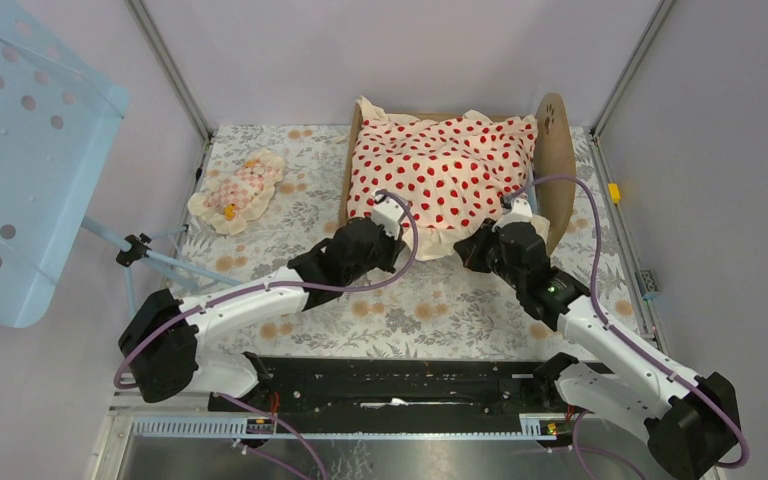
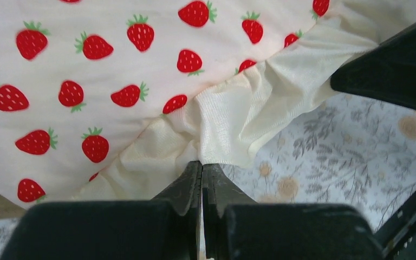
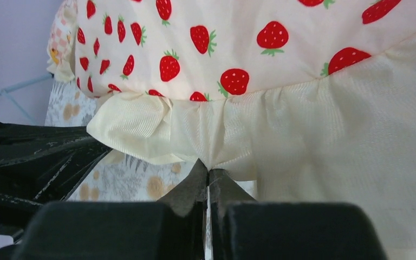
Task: Set up the pet bed
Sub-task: Adjust the mattress on the bed frame.
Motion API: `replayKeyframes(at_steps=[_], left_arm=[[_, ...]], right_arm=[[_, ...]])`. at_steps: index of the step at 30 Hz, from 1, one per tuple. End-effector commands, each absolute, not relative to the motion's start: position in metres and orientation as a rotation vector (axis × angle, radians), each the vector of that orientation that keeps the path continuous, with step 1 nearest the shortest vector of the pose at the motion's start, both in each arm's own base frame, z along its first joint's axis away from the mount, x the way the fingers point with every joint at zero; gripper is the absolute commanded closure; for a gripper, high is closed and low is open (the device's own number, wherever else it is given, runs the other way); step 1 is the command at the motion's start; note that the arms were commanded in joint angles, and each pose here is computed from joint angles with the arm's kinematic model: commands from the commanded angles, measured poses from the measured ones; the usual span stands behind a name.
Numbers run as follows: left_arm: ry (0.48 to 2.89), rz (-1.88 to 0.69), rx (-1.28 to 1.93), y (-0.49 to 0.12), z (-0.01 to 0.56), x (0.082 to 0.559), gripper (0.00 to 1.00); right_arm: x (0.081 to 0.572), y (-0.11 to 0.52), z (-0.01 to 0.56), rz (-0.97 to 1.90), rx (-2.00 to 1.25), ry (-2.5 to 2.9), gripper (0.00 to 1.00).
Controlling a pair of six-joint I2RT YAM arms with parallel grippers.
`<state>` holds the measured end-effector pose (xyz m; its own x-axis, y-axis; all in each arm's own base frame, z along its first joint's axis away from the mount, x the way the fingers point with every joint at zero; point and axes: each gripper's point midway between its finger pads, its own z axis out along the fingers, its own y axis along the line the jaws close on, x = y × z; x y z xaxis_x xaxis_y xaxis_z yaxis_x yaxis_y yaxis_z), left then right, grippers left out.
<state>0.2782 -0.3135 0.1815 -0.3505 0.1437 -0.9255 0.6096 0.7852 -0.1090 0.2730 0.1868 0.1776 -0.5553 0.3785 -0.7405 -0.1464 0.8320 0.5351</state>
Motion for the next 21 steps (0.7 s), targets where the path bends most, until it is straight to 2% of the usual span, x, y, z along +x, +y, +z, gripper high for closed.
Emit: replayKeyframes(at_steps=[1,2,3,4,5,7,9,11,16,21], left_arm=[[1.984,-0.531,0.660,-0.303,0.167,0.260,1.00],[2.011,-0.513,0.677,-0.301,0.160,0.258,0.98],[2.038,-0.493,0.689,-0.297,0.153,0.256,0.92],[2.056,-0.473,0.694,-0.294,0.147,0.256,0.89],[2.073,-0.450,0.691,-0.290,0.143,0.255,0.80],[2.073,-0.416,0.655,-0.283,0.145,0.258,0.52],[2.041,-0.376,0.609,-0.275,0.157,0.265,0.26],[2.006,-0.354,0.585,-0.271,0.173,0.270,0.12],[1.943,-0.373,0.500,-0.257,0.222,0.287,0.08],[1.932,-0.403,0.355,-0.213,0.252,0.323,0.08]], right_arm=[[0.252,0.192,0.173,0.737,0.107,2.147,0.91],[0.249,0.191,0.167,0.724,0.095,2.168,0.74],[0.248,0.188,0.162,0.699,0.087,2.188,0.62],[0.249,0.183,0.157,0.649,0.089,2.207,0.55],[0.251,0.177,0.155,0.600,0.090,2.214,0.48],[0.256,0.163,0.160,0.505,0.097,2.199,0.38],[0.262,0.151,0.175,0.431,0.100,2.153,0.31],[0.268,0.143,0.197,0.380,0.085,2.092,0.29],[0.276,0.106,0.225,0.142,0.129,2.048,0.27],[0.285,0.076,0.259,-0.034,0.191,1.986,0.18]])
